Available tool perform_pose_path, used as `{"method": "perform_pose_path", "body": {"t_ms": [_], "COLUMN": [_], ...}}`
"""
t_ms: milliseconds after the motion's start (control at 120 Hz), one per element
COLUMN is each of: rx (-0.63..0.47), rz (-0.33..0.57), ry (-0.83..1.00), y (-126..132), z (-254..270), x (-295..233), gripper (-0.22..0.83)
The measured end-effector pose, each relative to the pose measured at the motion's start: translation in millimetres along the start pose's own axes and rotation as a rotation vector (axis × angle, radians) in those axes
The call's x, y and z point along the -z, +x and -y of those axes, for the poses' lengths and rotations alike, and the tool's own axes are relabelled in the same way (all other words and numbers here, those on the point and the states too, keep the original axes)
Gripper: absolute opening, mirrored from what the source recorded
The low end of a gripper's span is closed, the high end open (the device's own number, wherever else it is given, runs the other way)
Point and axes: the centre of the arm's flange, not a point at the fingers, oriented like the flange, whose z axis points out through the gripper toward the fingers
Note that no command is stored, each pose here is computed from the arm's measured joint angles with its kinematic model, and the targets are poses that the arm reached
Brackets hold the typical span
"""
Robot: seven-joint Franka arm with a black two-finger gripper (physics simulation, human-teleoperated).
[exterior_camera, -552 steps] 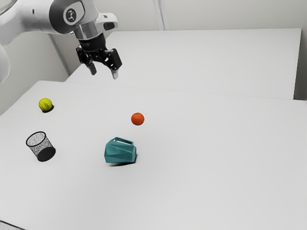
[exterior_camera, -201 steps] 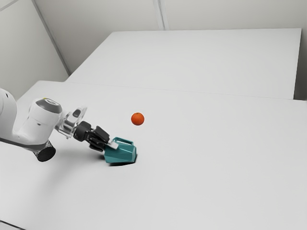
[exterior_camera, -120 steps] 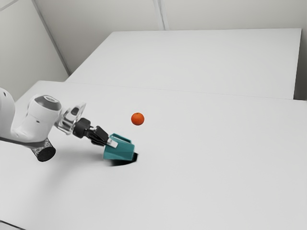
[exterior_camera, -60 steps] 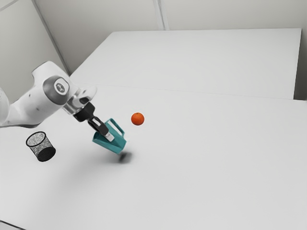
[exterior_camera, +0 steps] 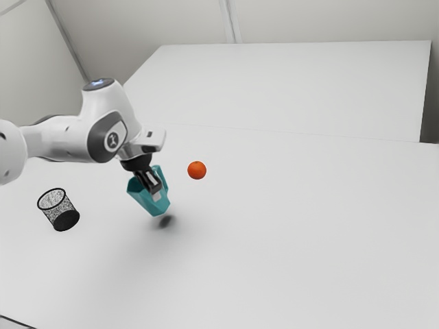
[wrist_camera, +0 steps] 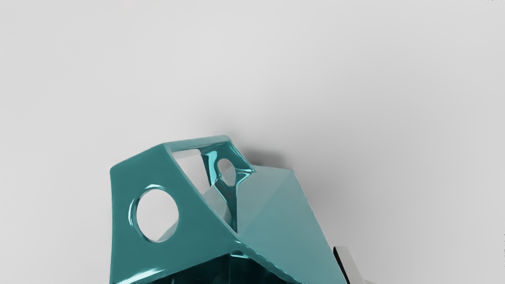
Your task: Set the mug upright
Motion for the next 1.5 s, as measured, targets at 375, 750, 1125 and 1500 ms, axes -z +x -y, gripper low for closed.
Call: {"method": "perform_pose_path", "body": {"t_ms": [375, 750, 1125, 1500], "rx": [0.151, 0.199, 0.235, 0.259], "rz": [0.009, 0.019, 0.016, -0.024], "ry": [0.009, 0.038, 0.037, 0.099], "y": [2, 10, 14, 12], "z": [-8, -5, -13, -17], "x": [-26, -47, -52, -10], "gripper": [-0.17, -0.17, -0.01, 0.25]}}
